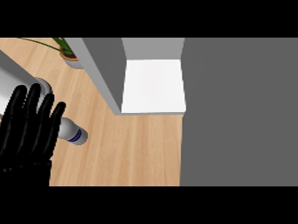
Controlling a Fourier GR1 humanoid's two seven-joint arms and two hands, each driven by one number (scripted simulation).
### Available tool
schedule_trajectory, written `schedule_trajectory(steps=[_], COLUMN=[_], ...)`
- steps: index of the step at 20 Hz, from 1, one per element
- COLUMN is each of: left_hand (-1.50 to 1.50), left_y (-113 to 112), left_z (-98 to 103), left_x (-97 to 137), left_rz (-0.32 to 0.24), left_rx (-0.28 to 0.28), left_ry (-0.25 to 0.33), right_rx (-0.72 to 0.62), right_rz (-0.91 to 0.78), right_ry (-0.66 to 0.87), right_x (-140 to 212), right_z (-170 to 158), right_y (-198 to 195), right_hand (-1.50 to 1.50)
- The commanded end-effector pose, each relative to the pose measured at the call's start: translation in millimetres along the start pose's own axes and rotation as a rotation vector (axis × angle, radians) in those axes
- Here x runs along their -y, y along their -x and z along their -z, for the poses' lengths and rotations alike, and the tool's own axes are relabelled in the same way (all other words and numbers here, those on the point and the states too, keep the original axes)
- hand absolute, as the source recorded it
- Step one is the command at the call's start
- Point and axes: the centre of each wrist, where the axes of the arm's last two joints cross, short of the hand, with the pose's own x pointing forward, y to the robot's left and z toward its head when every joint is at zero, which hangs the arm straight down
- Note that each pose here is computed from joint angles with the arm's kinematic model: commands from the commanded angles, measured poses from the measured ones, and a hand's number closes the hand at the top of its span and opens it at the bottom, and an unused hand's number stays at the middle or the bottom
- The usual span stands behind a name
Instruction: Pick up the bottled water, place it into the cabinet and close the cabinet
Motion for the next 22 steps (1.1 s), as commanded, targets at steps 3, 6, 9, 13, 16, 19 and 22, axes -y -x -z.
schedule_trajectory(steps=[3,6,9,13,16,19,22], left_hand=[-1.5,-1.5,-1.5,-1.5,-1.5,-1.5,-1.5], left_y=[-16,-11,-7,-2,8,14,39], left_z=[-16,-3,-10,-1,-6,-11,-8], left_x=[-14,-10,-17,-32,-36,-53,-63], left_rz=[-0.001,0.025,0.047,0.055,0.069,0.101,0.123], left_rx=[0.039,0.069,0.062,0.051,0.022,-0.026,-0.058], left_ry=[-0.078,-0.117,-0.172,-0.236,-0.263,-0.252,-0.288], right_rx=[0.077,0.059,0.059,0.065,0.083,0.089,0.075], right_rz=[0.099,0.12,0.1,0.1,0.083,0.078,0.076], right_ry=[-0.052,-0.059,-0.041,-0.052,-0.071,-0.044,-0.051], right_x=[-13,-14,-9,-8,-8,2,1], right_z=[-22,-19,-27,-29,-36,-31,-39], right_y=[-40,-38,-29,-41,-42,-38,-37], right_hand=[-1.5,-1.5,-1.5,-1.5,-1.5,-1.5,-1.5])
